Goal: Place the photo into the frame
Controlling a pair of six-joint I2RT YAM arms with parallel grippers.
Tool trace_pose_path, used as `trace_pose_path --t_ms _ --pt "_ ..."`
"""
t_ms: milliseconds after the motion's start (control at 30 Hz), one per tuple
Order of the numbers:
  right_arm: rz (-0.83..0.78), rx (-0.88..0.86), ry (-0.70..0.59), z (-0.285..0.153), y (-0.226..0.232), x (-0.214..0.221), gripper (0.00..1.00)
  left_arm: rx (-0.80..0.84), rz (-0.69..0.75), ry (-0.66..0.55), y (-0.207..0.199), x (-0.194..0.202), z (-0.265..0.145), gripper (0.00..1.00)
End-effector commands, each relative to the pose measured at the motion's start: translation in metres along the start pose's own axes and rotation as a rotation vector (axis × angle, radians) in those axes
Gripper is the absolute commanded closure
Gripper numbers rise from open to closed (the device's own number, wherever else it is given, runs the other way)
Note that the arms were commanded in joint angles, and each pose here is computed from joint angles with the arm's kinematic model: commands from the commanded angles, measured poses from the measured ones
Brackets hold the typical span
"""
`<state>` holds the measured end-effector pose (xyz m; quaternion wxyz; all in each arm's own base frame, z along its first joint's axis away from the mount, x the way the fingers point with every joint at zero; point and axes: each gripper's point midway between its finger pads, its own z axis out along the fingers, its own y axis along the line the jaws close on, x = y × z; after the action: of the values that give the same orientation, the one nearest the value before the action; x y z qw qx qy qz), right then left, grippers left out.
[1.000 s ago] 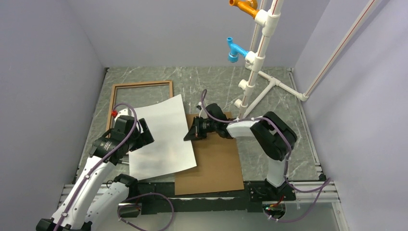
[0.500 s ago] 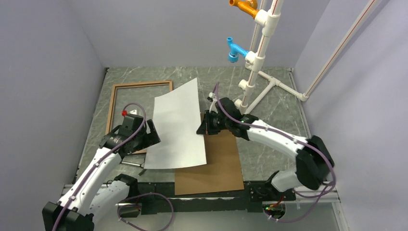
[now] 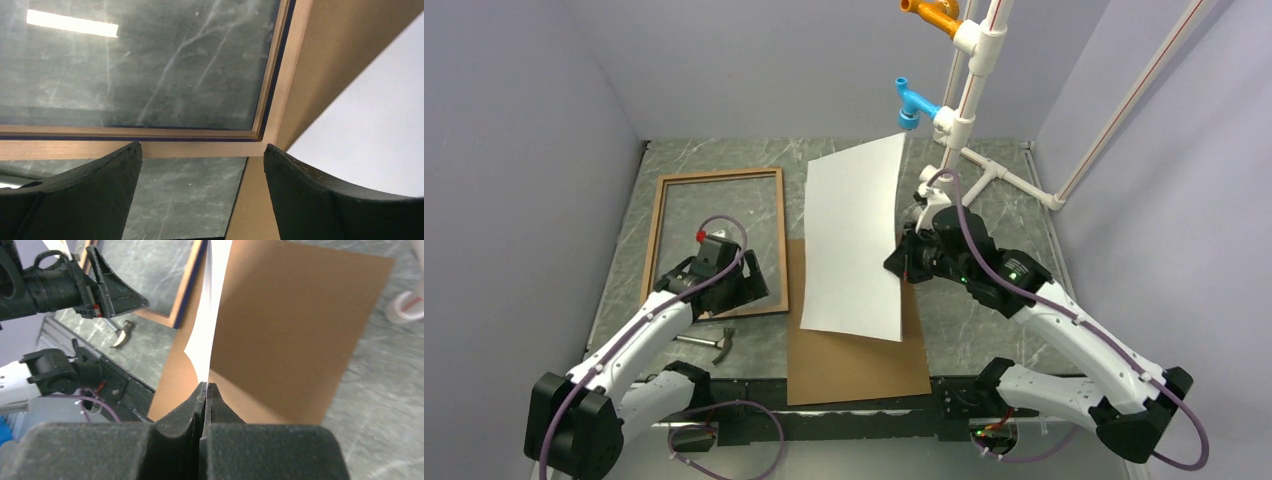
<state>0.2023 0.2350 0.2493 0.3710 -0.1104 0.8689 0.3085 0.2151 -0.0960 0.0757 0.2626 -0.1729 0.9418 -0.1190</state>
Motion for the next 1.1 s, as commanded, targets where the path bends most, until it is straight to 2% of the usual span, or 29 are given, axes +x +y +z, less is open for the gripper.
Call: trace_pose_path --t_ms 0,133,433,733,867,1033,1067 --pt "-0.029 0.163 -0.005 -0.031 -0.031 0.004 1.0 0.039 0.028 -0.084 -0.031 -0.029 0.003 0.07" --pt "-0.03 0.192 -0.016 -0.041 -0.038 0.005 1.0 -0.016 0.099 -0.068 -0.049 -0.035 0.017 0.09" --pt "-0.026 0.219 -0.005 -0.043 -0.046 0.012 1.0 -0.142 0.214 0.004 -0.081 -0.022 0.048 0.23" --pt "-0.026 0.235 -0.024 -0.048 -0.048 0.007 1.0 -0.169 0.25 0.054 -0.09 -0.002 0.068 0.48" --pt "-0.024 0.235 -0.045 -0.054 -0.046 0.001 1.0 -0.186 0.263 0.077 -0.09 0.006 0.073 0.73" --pt "-0.021 0.21 -0.063 -0.06 -0.039 -0.006 1.0 -0.197 0.279 0.073 -0.094 0.007 0.068 0.98" --pt "-0.02 0.207 -0.068 -0.062 -0.037 -0.008 1.0 -0.194 0.281 0.066 -0.097 0.005 0.065 1.0"
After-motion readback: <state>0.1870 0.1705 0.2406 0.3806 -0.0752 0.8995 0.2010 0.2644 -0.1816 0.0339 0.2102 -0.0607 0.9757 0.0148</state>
